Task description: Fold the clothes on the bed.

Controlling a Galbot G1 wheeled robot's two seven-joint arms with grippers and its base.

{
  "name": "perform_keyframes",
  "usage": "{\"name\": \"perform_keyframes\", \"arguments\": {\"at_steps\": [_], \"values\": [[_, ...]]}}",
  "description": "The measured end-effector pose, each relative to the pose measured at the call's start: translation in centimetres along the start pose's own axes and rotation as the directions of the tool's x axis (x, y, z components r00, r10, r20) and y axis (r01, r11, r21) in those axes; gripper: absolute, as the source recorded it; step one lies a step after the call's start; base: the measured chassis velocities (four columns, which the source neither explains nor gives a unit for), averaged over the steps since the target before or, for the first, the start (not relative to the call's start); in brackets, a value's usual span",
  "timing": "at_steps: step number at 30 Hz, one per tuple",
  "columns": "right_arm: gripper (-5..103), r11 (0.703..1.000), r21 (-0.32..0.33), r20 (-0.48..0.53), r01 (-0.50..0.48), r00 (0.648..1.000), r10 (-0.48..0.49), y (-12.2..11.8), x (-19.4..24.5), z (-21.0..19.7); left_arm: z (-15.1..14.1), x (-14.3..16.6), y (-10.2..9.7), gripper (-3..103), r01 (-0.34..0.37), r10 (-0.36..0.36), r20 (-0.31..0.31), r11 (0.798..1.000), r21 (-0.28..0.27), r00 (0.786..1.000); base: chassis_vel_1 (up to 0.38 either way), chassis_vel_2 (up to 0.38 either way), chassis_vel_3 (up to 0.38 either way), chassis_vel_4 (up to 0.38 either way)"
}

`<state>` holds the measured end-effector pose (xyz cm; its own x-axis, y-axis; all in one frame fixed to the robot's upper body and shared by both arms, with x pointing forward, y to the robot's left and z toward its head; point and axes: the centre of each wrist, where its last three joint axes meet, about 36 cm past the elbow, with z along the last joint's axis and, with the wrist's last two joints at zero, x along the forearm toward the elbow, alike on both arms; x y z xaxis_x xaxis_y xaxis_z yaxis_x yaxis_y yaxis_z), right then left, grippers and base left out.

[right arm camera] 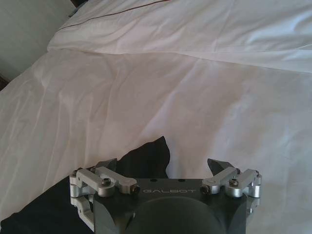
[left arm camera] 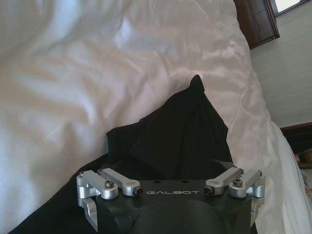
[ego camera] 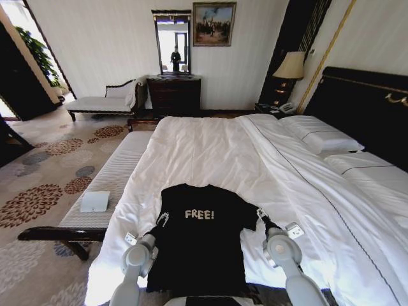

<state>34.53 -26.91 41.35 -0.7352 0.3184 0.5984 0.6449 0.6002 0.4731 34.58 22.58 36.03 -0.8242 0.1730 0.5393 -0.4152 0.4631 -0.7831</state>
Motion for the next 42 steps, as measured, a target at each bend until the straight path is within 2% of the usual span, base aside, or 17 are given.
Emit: {"name": "perform_keyframes", "arguments": {"at_steps": [4, 8, 10, 14, 16, 19, 22, 25, 27, 28, 29, 31, 34, 42], "values": [[100, 1.0, 0.004, -0.001, -0.005, 1.0, 0.005, -0.2, 0.1, 0.1, -0.6, -0.3, -0.1, 103, -0.006, 0.006, 0.014, 1.0, -0.002, 1.0, 0.0, 0.0, 0.0, 0.0], [100, 1.0, 0.006, -0.002, -0.01, 1.0, 0.01, -0.4, 0.1, 0.2, -0.9, -0.7, 0.1, 92, 0.005, -0.005, 0.025, 1.0, -0.005, 1.0, 0.0, 0.0, 0.0, 0.0], [100, 1.0, 0.006, -0.002, -0.01, 1.0, 0.01, -0.4, 0.1, 0.2, -0.9, -0.7, 0.1, 92, 0.006, -0.006, 0.025, 1.0, -0.006, 1.0, 0.0, 0.0, 0.0, 0.0], [100, 1.0, 0.004, -0.003, -0.01, 1.0, 0.01, -0.3, 0.1, 0.2, -0.8, -0.9, 0.3, 70, 0.016, -0.015, 0.032, 1.0, -0.01, 0.999, 0.0, 0.0, 0.0, 0.0], [100, 1.0, 0.003, -0.003, -0.01, 1.0, 0.01, -0.3, 0.1, 0.2, -0.8, -0.9, 0.3, 70, 0.016, -0.016, 0.033, 1.0, -0.01, 0.999, 0.0, 0.0, 0.0, 0.0], [100, 1.0, 0.002, -0.004, -0.012, 1.0, 0.012, -0.4, 0.0, 0.2, -0.9, -0.9, 0.4, 54, 0.02, -0.019, 0.036, 1.0, -0.01, 0.999, 0.0, 0.0, 0.0, 0.0], [100, 1.0, 0.002, -0.005, -0.013, 1.0, 0.013, -0.4, 0.0, 0.3, -0.9, -0.9, 0.5, 48, 0.022, -0.021, 0.037, 1.0, -0.01, 0.999, 0.0, 0.0, 0.0, 0.0], [100, 1.0, 0.002, -0.005, -0.014, 1.0, 0.014, -0.4, 0.0, 0.3, -0.7, -0.9, 0.6, 32, 0.024, -0.023, 0.039, 1.0, -0.008, 0.999, 0.0, 0.0, 0.0, 0.0], [100, 1.0, 0.002, -0.006, -0.014, 1.0, 0.014, -0.4, 0.0, 0.3, -0.7, -0.9, 0.6, 32, 0.024, -0.024, 0.039, 1.0, -0.007, 0.999, 0.0, 0.0, 0.0, 0.0], [100, 1.0, 0.002, -0.006, -0.014, 1.0, 0.014, -0.4, 0.0, 0.3, -0.5, -0.8, 0.6, 27, 0.023, -0.023, 0.038, 1.0, -0.004, 0.999, 0.0, 0.0, 0.0, 0.0], [100, 1.0, 0.002, -0.007, -0.014, 1.0, 0.014, -0.4, -0.1, 0.4, -0.3, -0.6, 0.6, 16, 0.021, -0.021, 0.039, 1.0, -0.001, 0.999, 0.0, 0.0, 0.0, 0.0], [100, 1.0, 0.002, -0.008, -0.014, 1.0, 0.014, -0.4, -0.1, 0.4, -0.3, -0.5, 0.6, 16, 0.021, -0.021, 0.04, 1.0, 0.001, 0.999, 0.0, 0.0, 0.0, 0.0], [100, 1.0, 0.0, -0.01, -0.013, 1.0, 0.013, -0.3, -0.1, 0.5, -0.3, -0.4, 0.6, 2, 0.02, -0.02, 0.048, 1.0, 0.005, 0.999, 0.0, 0.0, 0.0, 0.0], [100, 1.0, 0.001, -0.011, -0.015, 1.0, 0.015, -0.4, 0.0, 0.6, -1.8, 0.0, -0.2, 0, -0.008, 0.008, 0.086, 1.0, 0.0, 0.996, 0.0, 0.0, 0.0, 0.0]]}}
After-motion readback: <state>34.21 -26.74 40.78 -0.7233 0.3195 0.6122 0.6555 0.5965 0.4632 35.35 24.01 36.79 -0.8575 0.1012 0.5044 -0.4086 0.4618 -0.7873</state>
